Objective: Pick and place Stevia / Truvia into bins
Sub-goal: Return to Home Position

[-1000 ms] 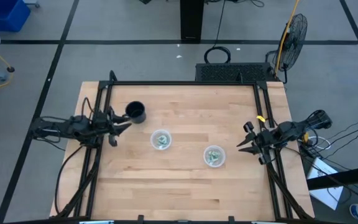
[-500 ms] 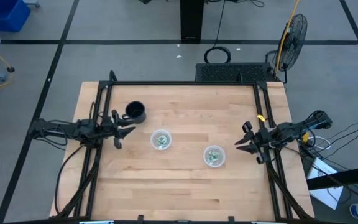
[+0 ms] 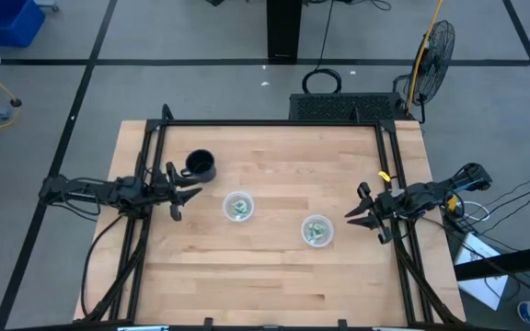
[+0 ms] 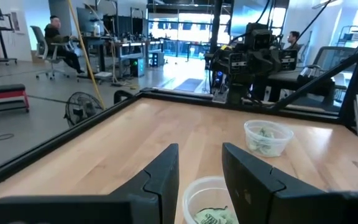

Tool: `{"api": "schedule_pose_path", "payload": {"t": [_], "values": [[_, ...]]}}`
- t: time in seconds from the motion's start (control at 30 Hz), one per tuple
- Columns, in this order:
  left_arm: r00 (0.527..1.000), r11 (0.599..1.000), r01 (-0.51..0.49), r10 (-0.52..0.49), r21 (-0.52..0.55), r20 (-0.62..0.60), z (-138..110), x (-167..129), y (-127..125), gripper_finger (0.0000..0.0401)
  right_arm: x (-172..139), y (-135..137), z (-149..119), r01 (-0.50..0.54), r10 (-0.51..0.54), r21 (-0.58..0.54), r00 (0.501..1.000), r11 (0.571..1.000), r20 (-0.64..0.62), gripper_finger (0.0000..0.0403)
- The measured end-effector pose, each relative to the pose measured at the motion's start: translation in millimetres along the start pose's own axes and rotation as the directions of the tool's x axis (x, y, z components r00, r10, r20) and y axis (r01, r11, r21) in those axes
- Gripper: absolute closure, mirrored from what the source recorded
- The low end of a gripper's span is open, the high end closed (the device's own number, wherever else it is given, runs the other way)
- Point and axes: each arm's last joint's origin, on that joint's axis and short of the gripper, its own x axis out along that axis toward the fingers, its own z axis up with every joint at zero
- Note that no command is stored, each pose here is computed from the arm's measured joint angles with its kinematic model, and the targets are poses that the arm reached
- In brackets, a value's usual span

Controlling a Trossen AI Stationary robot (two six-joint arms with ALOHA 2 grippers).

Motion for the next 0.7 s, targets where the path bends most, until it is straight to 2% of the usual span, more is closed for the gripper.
{"api": "schedule_pose_path", "payload": {"t": [0.7], "values": [[1.0,1.0,0.001,-0.001,-0.007,0.011,1.0,0.0,-0.1,0.0274,0.0,-0.1,-0.3,0.001,-0.001,0.0,1.0,1.0,-0.003,0.033]]}}
